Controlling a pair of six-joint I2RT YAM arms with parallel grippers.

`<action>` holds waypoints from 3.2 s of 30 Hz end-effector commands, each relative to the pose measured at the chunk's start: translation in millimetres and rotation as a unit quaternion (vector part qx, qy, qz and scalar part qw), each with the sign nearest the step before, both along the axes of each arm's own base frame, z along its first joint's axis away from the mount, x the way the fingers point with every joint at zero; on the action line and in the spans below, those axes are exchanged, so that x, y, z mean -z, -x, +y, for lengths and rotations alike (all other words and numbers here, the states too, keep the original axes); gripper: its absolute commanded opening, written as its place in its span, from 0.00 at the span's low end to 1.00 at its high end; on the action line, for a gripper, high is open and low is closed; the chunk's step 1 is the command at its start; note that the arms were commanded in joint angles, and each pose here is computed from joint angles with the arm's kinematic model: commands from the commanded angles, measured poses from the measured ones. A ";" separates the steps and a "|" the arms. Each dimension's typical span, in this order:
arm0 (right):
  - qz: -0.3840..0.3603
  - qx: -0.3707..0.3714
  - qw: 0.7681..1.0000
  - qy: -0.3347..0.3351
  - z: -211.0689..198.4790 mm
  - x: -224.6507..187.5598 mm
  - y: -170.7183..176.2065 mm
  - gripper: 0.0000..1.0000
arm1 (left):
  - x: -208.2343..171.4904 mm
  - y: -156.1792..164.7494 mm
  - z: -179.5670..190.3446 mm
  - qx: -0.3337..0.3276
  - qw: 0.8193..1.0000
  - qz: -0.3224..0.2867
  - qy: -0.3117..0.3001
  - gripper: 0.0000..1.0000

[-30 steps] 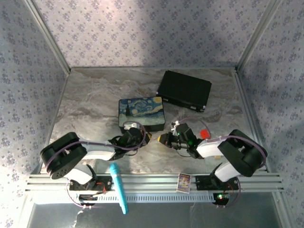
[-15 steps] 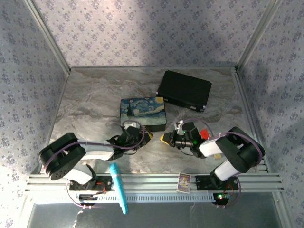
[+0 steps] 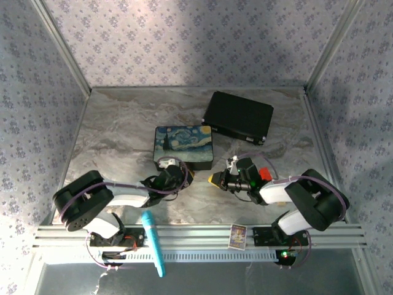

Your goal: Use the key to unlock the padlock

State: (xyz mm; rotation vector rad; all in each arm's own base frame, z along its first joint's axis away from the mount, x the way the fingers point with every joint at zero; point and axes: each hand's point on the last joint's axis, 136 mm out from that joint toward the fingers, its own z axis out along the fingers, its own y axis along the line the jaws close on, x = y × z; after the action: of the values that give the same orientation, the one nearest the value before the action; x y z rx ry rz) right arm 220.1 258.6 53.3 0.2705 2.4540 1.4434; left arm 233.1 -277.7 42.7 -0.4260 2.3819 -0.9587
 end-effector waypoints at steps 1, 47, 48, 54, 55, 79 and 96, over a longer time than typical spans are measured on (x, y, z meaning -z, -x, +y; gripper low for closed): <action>-0.001 -0.002 1.000 0.012 -3.7 3.6 2.5 0.00 | 35.7 8.4 30.7 -0.040 0.996 0.045 -0.071 0.11; 0.003 -0.018 0.999 0.027 19.3 18.7 0.5 0.00 | 42.9 27.8 56.3 0.009 0.966 0.063 -0.250 0.36; 0.003 -0.020 0.999 0.028 20.2 19.7 1.1 0.00 | 40.9 26.6 56.2 0.007 0.967 0.058 -0.248 0.35; -0.003 -0.018 0.999 0.028 21.5 16.2 -0.1 0.00 | 32.4 17.2 40.0 0.020 0.975 0.028 -0.221 0.38; -0.004 -0.017 0.999 0.029 21.0 15.3 -0.3 0.00 | 30.3 15.7 38.2 0.020 0.975 0.023 -0.219 0.40; -0.015 -0.016 0.999 0.043 16.4 9.7 3.6 0.00 | 41.3 -12.9 31.9 0.001 0.993 -0.048 -0.108 0.29; -0.011 0.000 1.000 -0.021 24.1 -8.5 -7.8 0.00 | 11.8 1.5 10.9 0.014 1.000 -0.003 -0.021 0.03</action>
State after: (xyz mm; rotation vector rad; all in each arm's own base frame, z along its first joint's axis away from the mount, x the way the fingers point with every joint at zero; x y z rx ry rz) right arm 219.3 276.5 47.9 0.2300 2.4742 1.4009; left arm 247.8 -266.7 36.5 -0.3404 2.3204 -0.8762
